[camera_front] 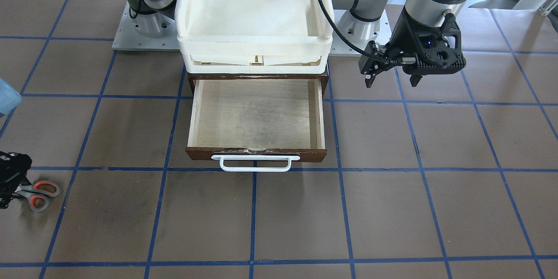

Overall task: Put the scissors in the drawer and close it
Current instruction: 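Close the right gripper on the scissors handles and lift them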

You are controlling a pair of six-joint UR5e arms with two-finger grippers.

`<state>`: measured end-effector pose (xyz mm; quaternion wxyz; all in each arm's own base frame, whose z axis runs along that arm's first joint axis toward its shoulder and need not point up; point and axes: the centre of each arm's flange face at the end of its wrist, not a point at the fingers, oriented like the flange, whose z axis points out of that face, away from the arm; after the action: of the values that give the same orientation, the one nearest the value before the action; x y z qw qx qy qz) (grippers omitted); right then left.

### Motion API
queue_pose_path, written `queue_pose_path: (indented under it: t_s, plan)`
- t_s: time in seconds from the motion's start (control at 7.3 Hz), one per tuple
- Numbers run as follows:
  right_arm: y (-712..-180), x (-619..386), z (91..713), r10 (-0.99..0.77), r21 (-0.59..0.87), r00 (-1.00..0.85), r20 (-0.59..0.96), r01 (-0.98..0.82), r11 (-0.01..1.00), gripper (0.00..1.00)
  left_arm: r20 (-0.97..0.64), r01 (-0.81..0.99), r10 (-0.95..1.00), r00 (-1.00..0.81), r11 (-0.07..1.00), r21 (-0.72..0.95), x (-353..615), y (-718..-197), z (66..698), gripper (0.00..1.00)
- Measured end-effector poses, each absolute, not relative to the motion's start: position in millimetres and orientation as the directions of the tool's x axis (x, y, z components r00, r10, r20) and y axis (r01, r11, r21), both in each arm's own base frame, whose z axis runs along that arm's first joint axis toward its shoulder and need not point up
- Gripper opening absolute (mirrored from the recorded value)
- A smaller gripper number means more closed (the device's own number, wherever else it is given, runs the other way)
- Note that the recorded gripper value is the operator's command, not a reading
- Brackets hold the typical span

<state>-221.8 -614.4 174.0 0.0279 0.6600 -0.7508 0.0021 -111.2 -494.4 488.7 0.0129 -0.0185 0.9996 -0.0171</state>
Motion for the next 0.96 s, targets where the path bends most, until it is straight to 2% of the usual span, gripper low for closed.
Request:
queue_pose_path:
  t_s: [0.27,0.55,0.96]
  plan:
    - [-613.6,-221.8,186.6,-0.990,0.041,-0.125,0.057,-0.991,0.127,0.00,-0.025,-0.036,-0.038,-0.999,0.998,-0.043,-111.2,-495.3,489.5,1.00]
    - [-606.0,-213.1,234.2,-0.989,0.031,-0.121,0.080,-0.992,0.123,0.00,-0.025,-0.037,-0.038,-0.999,0.998,-0.052,-111.1,-496.6,490.1,1.00]
    - [-585.3,-164.2,313.1,-0.992,-0.068,-0.108,0.072,-0.992,0.103,0.00,-0.024,-0.038,-0.039,-0.999,0.997,-0.061,-111.2,-498.1,490.5,1.00]
